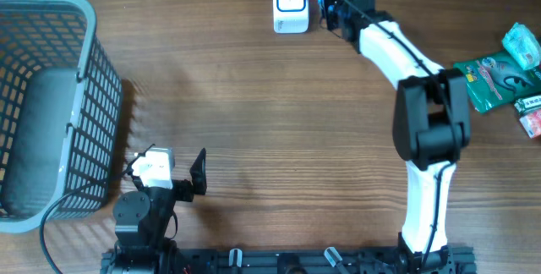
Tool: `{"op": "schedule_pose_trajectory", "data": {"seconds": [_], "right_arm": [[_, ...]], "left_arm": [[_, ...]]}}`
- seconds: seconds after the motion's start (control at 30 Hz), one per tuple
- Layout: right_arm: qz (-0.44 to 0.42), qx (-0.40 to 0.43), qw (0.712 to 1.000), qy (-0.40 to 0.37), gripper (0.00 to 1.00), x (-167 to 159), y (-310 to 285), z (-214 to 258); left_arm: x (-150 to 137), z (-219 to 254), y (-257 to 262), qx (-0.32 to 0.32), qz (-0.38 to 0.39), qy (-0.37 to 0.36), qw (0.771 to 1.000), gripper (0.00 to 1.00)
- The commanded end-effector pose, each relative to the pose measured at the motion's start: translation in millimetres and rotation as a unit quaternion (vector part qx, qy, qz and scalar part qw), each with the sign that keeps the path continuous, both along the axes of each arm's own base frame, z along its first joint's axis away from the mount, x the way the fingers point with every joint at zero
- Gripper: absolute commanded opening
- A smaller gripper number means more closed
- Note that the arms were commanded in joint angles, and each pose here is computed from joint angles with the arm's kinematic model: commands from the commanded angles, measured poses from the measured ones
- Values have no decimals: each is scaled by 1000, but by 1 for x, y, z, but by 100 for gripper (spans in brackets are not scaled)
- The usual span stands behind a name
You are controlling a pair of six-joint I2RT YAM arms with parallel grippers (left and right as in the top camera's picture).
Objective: Scan the item barcode
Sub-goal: 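Carry the red bar to the right edge and release it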
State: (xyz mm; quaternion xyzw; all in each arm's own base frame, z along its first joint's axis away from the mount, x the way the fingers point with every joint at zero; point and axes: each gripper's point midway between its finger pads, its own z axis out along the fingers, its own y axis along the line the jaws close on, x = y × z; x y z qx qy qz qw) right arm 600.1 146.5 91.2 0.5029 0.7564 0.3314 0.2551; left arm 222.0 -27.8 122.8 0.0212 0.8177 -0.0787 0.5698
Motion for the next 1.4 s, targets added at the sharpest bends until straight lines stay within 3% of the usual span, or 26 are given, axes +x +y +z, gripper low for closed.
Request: {"op": "schedule_pose_trajectory", "data": {"seconds": [0.0,0.1,0.17,0.33,0.43,0.47,0.5,0.53,0.57,0.67,0.8,0.9,0.97,1.07,1.17,1.37], "right_arm": [[-32,-84,995,38,4,-32,-80,52],[-88,-132,964,214,4,-107,-167,16],[-159,-173,916,325,4,-166,-241,-2],[-242,-208,852,414,4,-238,-335,-23],[-270,-193,839,432,4,-265,-369,-42],[-234,-184,856,423,4,-264,-376,-48],[-194,-174,878,402,13,-255,-378,-51],[-134,-150,915,350,36,-234,-374,-49],[-105,-136,933,317,61,-222,-372,-43],[-81,-111,959,246,81,-205,-369,-1],[-32,-116,987,107,94,-191,-333,104],[71,-172,982,-40,100,-198,-277,199],[162,-216,952,-143,100,-206,-228,251],[273,-302,879,-249,100,-234,-160,304],[284,-280,877,-267,100,-261,-127,323],[228,-180,926,-239,100,-270,-119,328]], "left_arm": [[-1,1,-3,5,-11,-2,1000,100],[-1,1,-3,4,-11,-2,1000,100],[-1,1,-3,4,-11,-2,1000,100],[-1,1,-3,5,-11,-2,1000,100],[-1,1,-3,4,-11,-2,1000,100],[-1,1,-3,4,-11,-2,1000,100],[-1,0,-3,5,-11,-2,1000,100],[-1,1,-3,4,-11,-2,1000,100],[-1,1,-3,4,-11,-2,1000,100],[-1,0,-3,5,-11,-2,1000,100],[-1,0,-3,5,-11,-2,1000,100],[-1,0,-3,4,-11,-2,1000,100],[-1,0,-3,4,-11,-2,1000,100],[-1,0,-3,5,-11,-2,1000,100],[-1,0,-3,5,-11,-2,1000,100],[-1,0,-3,4,-11,-2,1000,100]]}}
